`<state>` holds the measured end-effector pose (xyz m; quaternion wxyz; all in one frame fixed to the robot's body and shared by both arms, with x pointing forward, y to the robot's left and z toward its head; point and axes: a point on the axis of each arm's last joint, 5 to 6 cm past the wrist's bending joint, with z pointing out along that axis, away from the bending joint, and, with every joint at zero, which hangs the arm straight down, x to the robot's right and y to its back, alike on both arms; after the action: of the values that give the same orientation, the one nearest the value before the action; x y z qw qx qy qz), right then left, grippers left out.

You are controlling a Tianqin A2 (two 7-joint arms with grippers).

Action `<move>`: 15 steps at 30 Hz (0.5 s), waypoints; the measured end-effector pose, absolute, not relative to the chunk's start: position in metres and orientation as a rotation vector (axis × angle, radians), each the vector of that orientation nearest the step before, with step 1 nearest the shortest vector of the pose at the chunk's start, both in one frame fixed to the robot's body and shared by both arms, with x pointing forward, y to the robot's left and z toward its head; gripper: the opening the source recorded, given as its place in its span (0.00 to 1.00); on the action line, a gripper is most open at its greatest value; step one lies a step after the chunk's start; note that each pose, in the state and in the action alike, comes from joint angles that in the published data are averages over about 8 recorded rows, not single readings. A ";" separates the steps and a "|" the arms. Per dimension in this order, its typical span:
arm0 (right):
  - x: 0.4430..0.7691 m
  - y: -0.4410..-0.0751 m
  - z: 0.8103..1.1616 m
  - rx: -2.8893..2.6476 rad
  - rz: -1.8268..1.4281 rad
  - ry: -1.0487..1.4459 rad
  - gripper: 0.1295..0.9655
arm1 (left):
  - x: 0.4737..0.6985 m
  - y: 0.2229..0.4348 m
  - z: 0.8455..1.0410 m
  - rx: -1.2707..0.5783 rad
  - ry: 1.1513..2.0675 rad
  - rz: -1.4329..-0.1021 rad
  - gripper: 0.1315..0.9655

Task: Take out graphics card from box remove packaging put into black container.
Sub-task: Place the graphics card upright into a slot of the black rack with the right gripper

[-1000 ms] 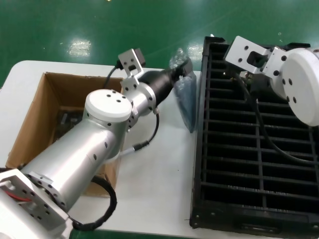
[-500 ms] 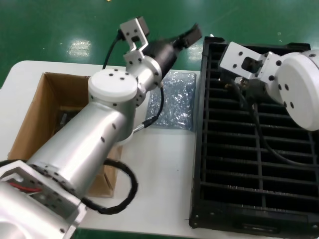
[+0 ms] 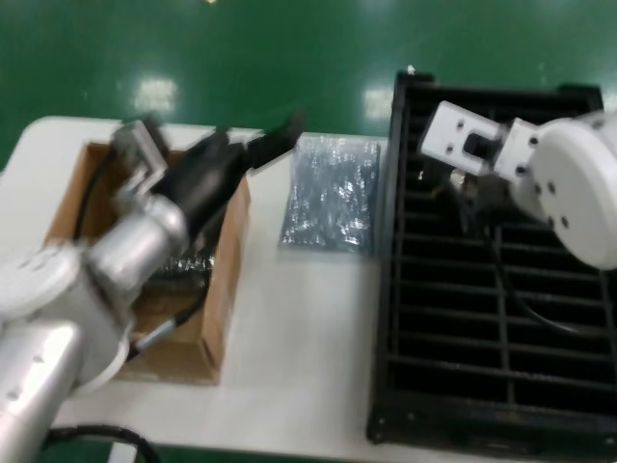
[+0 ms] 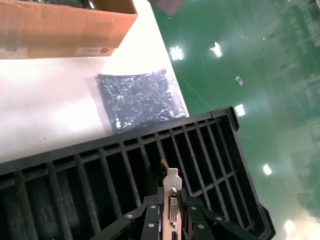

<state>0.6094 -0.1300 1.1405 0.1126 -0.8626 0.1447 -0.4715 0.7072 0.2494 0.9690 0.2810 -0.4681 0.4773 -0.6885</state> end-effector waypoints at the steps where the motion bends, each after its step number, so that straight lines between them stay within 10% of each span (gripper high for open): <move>1: 0.610 -0.130 1.140 -2.534 -1.381 0.425 0.07 | 0.698 0.258 0.963 -1.228 1.279 -1.856 0.90; 15: 0.618 -0.130 1.136 -2.535 -1.371 0.418 0.07 | 0.590 0.275 0.954 -0.932 0.963 -1.870 1.00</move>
<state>0.6176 -0.1305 1.1359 0.1143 -0.8647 0.1426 -0.4678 0.5895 0.2754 0.9539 0.4081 -0.3697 0.3820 -0.7422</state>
